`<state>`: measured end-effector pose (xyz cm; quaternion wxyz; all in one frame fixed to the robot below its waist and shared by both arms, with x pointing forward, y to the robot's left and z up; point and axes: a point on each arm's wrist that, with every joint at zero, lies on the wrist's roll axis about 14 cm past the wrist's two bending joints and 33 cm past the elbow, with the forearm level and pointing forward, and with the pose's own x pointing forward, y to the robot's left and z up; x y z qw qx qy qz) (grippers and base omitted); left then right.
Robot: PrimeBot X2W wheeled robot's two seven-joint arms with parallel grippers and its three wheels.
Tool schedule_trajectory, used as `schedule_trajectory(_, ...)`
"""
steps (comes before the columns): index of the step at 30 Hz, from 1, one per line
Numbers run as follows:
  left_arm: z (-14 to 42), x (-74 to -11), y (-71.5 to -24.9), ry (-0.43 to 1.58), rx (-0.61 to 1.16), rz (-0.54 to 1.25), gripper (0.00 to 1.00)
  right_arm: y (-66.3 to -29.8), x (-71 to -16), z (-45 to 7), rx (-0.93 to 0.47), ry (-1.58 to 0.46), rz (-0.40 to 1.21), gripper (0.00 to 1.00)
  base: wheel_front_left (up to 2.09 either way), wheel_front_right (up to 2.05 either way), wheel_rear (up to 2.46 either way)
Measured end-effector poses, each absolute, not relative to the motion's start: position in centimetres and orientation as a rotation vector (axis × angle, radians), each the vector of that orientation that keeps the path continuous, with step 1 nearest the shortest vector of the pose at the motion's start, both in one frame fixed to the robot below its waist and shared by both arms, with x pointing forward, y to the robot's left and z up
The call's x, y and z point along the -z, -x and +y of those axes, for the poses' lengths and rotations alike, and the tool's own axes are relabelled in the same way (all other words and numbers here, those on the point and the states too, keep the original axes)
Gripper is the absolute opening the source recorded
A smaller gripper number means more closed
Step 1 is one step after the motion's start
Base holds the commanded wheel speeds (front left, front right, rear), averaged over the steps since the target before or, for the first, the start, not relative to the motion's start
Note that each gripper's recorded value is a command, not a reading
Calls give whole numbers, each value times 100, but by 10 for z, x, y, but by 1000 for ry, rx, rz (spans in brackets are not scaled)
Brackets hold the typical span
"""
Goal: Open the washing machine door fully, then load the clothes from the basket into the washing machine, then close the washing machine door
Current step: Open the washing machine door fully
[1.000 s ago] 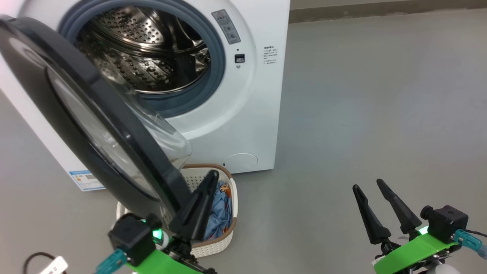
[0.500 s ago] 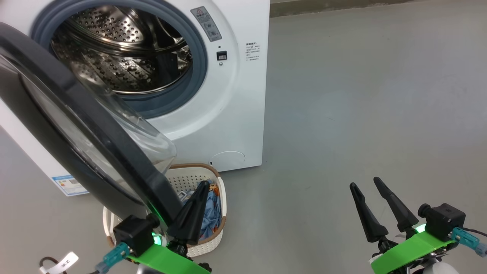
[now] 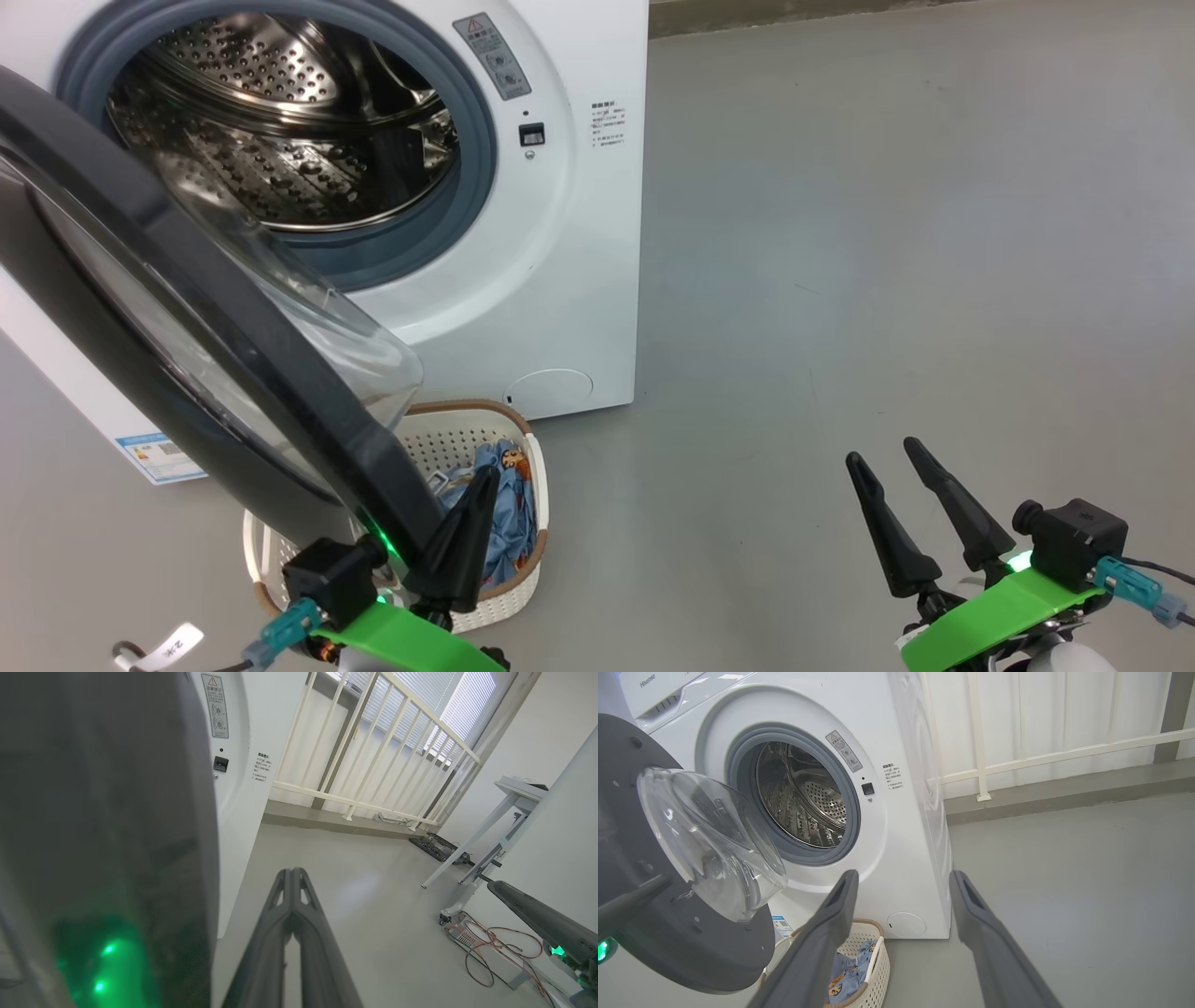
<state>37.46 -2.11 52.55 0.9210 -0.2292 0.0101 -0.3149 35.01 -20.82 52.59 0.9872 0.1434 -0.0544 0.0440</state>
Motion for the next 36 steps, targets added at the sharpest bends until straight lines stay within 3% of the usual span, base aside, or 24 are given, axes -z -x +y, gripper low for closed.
schedule_trajectory(13,-14,-529,-375,493,615,1,0,-354,-525,-200,-116,-288,-103,100,0,0,0)
schedule_trajectory(36,52,-527,-355,452,437,-49,0,-379,-524,-146,-261,-322,-79,100,0,0,0)
